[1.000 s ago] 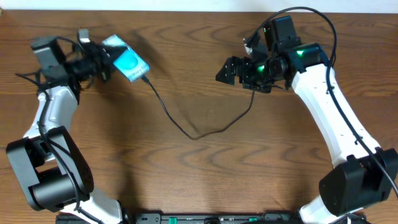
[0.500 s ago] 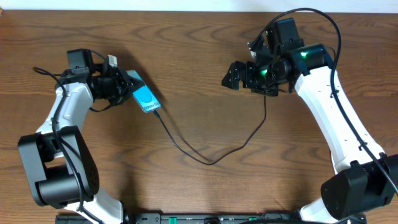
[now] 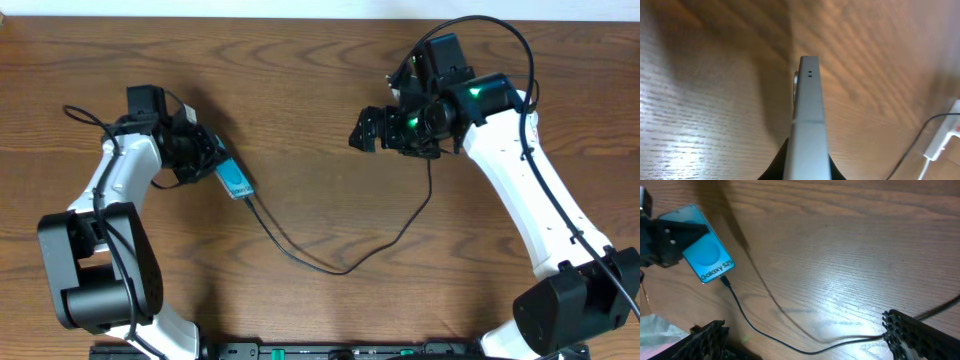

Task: Plug charger to phone and switch on socket
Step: 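Lower the phone flat onto the table with the left gripper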

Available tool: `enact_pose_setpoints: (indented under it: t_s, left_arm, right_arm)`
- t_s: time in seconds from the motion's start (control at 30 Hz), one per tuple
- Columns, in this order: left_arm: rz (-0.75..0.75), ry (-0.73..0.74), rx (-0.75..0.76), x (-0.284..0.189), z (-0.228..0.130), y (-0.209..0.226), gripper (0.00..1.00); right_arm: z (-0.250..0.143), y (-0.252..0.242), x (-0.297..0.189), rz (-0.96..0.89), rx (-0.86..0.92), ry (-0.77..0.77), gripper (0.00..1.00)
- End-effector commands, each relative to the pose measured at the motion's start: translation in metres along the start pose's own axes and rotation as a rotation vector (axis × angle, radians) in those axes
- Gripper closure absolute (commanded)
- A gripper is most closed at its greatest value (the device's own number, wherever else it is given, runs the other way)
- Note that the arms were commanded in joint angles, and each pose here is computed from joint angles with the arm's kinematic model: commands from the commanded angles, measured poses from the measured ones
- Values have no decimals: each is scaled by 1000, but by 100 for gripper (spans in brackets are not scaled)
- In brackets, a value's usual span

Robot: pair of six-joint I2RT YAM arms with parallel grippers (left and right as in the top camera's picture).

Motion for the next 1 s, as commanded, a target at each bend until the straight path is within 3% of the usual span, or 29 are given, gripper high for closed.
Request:
enact_pose_setpoints:
  t_s: [0.0, 0.97]
  left_arm:
    - [31, 21, 18, 9, -13, 6, 93]
    - [42, 71, -6, 30, -44, 26, 91]
  right_arm:
    - [-2, 5, -9, 5, -32, -28, 1]
    - [-4, 9, -7, 1, -49, -32, 1]
Point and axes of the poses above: each gripper's point midway between its finger pads, its own x axis out along the fingers, its own y axis along the line the jaws close on, z = x × y, the point moved 8 cm from there along -x, back along the fingers, and after that the axes turned 11 degrees about x, right-handed, at the moved point
